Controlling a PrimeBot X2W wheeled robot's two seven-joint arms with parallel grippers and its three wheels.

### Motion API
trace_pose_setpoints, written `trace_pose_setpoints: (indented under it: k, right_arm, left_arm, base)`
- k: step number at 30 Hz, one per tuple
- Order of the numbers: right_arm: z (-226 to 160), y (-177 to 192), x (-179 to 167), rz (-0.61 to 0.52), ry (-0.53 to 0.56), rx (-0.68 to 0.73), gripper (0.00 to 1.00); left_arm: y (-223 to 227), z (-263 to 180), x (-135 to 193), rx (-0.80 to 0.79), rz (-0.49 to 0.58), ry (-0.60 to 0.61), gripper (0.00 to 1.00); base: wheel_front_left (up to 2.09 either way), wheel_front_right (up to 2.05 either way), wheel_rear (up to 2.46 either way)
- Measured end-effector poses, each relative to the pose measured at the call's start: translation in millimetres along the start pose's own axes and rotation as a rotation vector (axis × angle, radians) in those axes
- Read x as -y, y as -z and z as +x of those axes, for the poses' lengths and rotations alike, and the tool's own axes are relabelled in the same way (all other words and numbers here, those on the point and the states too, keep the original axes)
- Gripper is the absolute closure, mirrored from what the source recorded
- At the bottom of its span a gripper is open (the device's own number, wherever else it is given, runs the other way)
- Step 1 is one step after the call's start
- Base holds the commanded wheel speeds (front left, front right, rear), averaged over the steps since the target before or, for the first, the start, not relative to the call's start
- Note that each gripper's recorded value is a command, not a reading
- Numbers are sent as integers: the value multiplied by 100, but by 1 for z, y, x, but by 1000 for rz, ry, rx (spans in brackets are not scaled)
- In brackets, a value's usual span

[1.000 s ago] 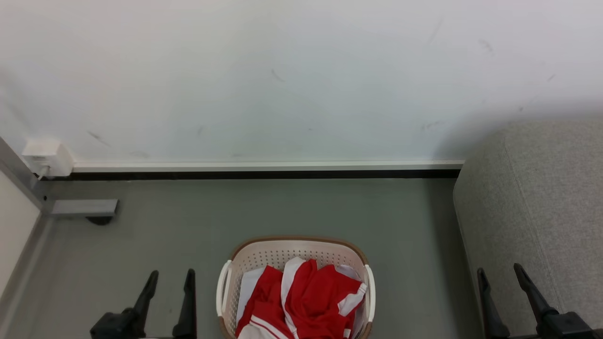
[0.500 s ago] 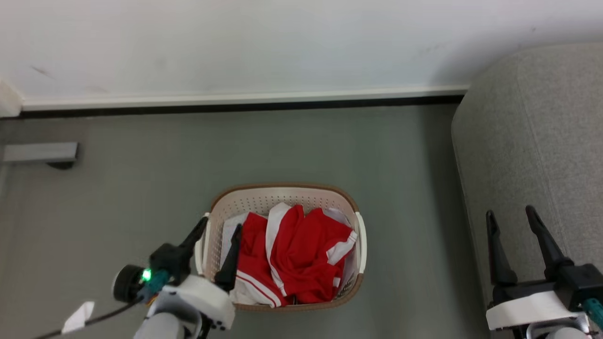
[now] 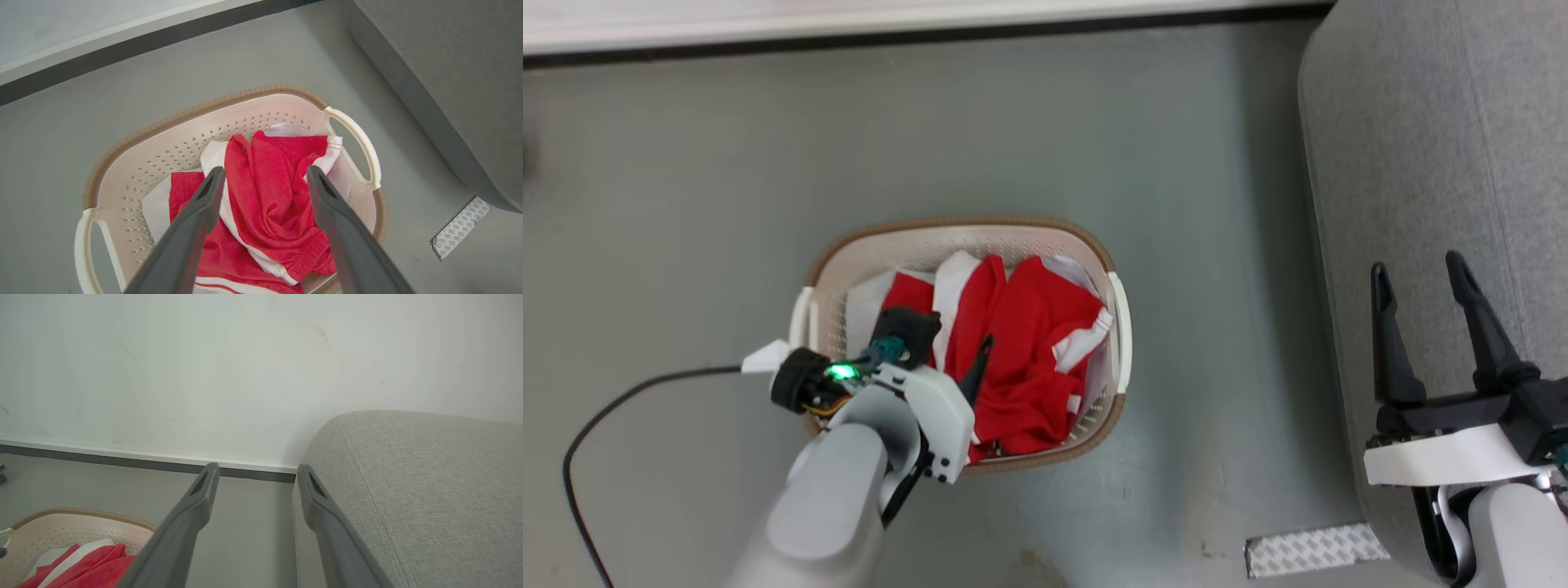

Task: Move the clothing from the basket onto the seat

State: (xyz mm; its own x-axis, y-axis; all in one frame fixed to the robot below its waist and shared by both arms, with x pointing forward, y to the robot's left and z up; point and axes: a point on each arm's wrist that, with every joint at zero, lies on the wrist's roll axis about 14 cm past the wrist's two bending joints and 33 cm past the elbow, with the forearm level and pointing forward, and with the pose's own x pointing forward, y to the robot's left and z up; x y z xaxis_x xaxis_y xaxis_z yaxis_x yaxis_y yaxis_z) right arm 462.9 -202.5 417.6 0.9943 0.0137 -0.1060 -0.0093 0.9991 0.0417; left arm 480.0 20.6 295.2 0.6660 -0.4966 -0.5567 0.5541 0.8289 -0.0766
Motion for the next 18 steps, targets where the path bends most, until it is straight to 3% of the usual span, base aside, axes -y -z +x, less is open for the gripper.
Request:
trace_pose_setpoints:
  k: [8,18]
  right_arm:
    - [12,25,9,-12,16,-51,0]
    - [20,50,11,-16,12,-100,0]
  left_arm:
    - [51,35,6,-172,-7,53,0]
    - [75,62,5,-226,-7,85,0]
  base:
    - [0,0,0]
    - [0,0,0]
